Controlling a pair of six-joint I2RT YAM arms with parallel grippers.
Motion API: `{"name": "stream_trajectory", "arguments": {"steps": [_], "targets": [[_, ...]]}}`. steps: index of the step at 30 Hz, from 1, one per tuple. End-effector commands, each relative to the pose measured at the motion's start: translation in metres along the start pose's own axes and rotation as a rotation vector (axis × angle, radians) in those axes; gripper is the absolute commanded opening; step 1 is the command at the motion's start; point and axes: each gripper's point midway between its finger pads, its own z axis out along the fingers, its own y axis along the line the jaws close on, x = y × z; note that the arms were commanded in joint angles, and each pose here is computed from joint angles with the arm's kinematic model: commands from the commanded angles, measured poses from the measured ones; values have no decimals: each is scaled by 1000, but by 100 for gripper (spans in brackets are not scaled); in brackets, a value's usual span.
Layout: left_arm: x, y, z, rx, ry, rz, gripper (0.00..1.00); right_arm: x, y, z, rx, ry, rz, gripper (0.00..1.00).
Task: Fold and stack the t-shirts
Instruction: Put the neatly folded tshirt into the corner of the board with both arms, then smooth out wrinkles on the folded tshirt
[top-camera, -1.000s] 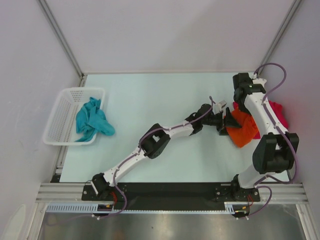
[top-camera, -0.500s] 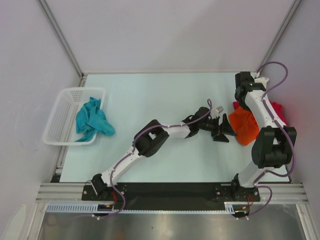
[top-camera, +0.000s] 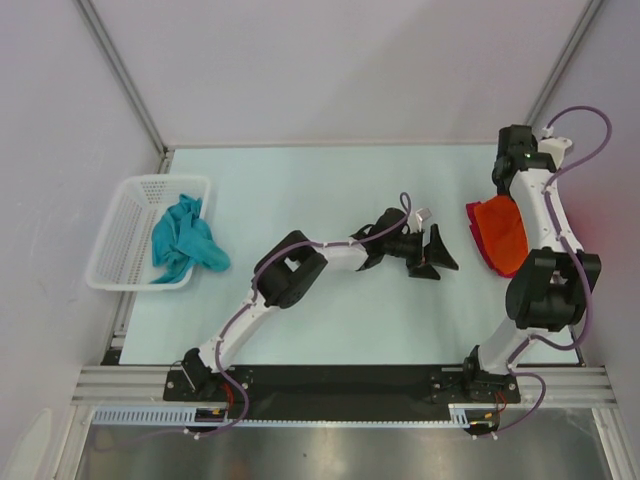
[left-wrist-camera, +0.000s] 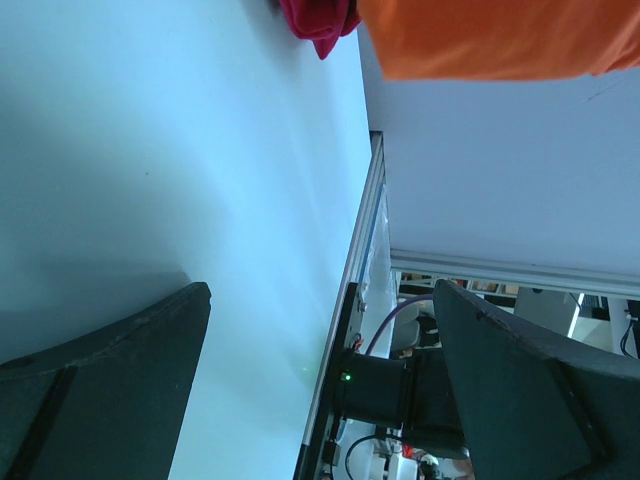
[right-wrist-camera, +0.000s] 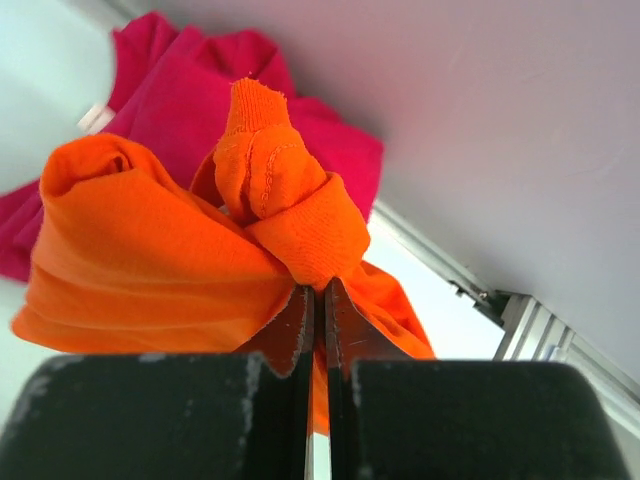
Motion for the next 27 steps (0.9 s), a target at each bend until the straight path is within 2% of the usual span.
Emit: {"name": "stream_trajectory", "arguments": {"steps": [1,6,11,15,16,19,23,27], "targets": [[4,10,-7,-34,1,23,100,-27,-29,14,97,-44,66,0],[4,0,-10,-22,3,40,100,-18,-38,28,153,-21,50,0],[4,-5,-12,-18,0,48,99,-2,-29,47,154,48,11,0],[5,-9,-14,-11,2,60,99,4,-24,49,181,70,0,20],[5,-10,-16,-11,0,64,100,4,-25,49,192,66,-8,29],[7,-10,-18,-12,6,68,99,4,-27,50,216,69,-16,41],[9,-11,-20,-11,9,75,99,-2,-26,52,226,67,-18,49],[9,-12,-20,-8,11,78,100,-8,-27,49,241,59,-15,49]]}}
